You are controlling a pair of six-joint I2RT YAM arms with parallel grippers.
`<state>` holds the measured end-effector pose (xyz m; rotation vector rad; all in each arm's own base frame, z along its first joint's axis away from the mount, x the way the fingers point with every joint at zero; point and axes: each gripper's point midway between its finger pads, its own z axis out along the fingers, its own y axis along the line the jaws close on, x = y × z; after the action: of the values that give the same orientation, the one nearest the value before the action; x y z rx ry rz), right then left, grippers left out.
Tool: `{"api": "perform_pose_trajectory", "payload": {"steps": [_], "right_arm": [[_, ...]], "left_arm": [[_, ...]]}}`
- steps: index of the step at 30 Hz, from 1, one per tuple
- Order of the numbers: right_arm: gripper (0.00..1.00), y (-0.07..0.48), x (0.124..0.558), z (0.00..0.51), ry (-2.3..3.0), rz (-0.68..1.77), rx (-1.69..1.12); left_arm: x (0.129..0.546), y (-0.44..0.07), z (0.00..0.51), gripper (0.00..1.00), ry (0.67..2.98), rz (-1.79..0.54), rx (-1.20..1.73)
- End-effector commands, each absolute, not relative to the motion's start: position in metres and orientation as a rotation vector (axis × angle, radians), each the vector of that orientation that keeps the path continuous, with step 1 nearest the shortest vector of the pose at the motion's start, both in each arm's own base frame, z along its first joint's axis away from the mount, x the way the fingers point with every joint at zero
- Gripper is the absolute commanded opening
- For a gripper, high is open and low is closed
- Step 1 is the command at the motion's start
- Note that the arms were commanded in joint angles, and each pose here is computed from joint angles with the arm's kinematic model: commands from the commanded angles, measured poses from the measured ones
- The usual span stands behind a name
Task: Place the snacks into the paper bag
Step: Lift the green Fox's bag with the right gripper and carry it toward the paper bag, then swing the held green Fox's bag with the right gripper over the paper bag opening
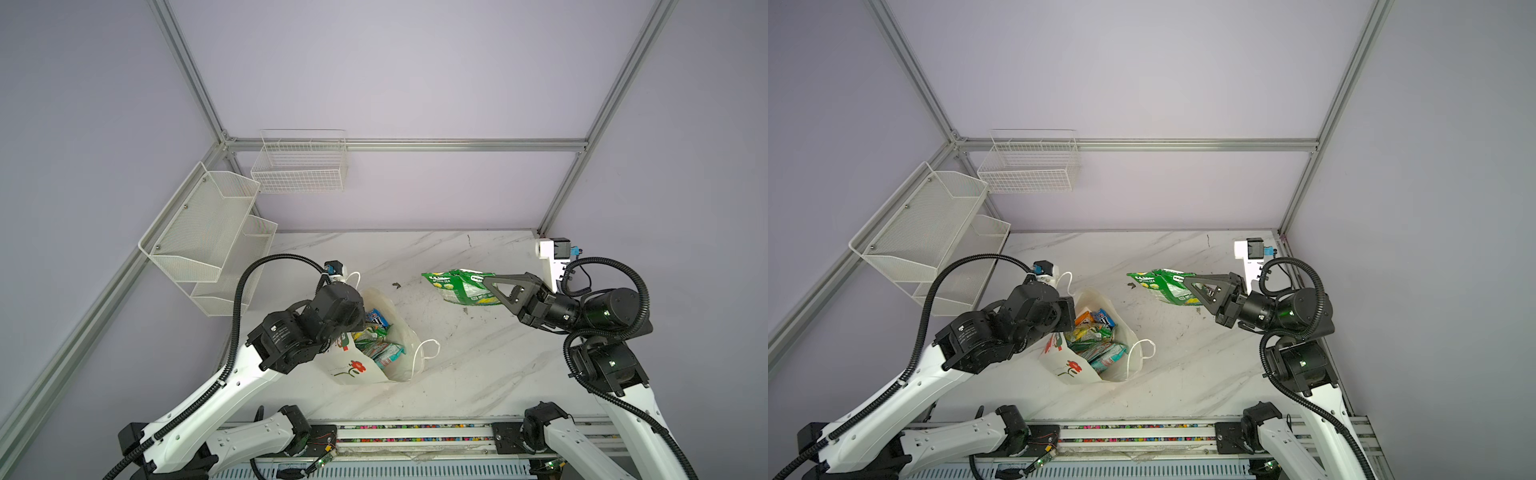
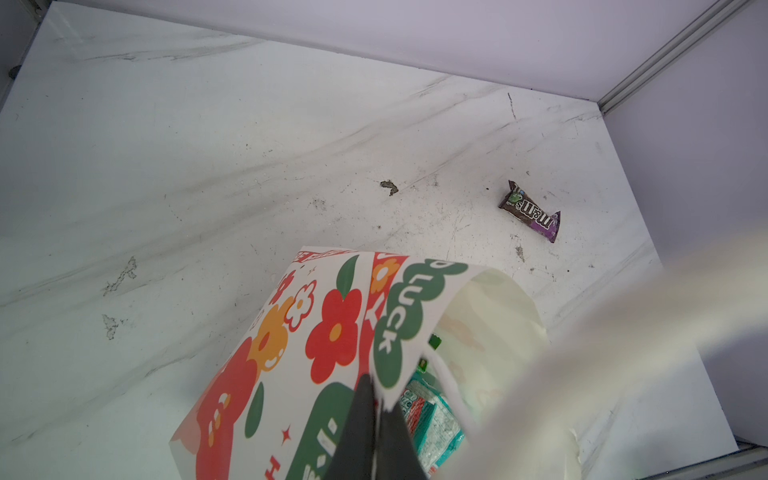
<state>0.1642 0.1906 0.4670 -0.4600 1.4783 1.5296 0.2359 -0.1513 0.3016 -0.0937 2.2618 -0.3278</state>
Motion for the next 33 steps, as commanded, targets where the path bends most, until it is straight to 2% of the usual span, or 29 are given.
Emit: {"api": "perform_pose_trajectory", "payload": {"steps": [1,33], "right_arm": [[0.00,0.187,0.141,0.497,1.350,1.521,-0.539],[0.00,0.190,0.132,0.493,1.391,1.529,-0.586]], "left_arm": [[0.247,-0.158,0.337,0.00,2.141,-0.428,-0.138],[0.254,-0.169,0.337,0.00,2.146,-0.443,-0.127]]}}
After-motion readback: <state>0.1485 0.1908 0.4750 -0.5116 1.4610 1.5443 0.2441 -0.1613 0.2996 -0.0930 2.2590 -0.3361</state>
